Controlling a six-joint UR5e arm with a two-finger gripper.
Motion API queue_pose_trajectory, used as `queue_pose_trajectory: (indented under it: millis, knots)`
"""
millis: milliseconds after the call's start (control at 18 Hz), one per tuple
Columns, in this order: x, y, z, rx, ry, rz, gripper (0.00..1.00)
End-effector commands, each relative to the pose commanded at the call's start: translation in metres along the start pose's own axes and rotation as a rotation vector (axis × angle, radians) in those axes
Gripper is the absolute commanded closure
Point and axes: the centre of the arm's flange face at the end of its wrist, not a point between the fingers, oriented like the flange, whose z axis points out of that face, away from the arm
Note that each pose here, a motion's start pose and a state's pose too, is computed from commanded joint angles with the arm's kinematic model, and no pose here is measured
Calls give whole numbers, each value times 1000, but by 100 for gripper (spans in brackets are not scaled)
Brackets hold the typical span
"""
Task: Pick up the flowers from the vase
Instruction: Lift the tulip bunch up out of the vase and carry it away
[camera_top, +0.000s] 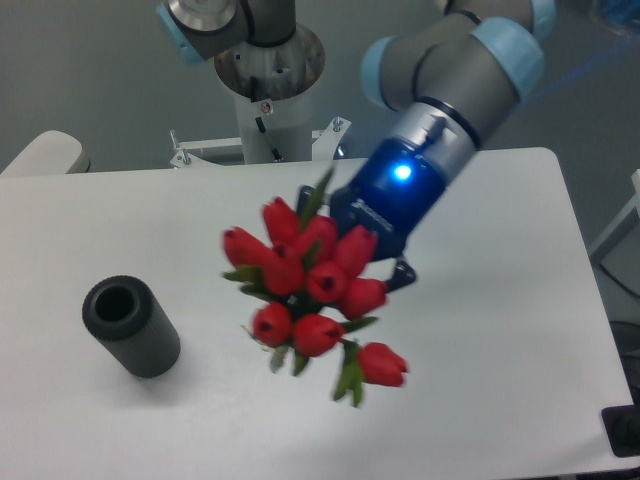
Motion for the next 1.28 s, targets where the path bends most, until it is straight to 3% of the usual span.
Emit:
queue_pose_trajectory:
  millis: [444, 1278]
  knots:
    - [-14, 25, -15, -6, -23, 62, 66]
    - [-14, 35, -20, -9, -30, 70, 66]
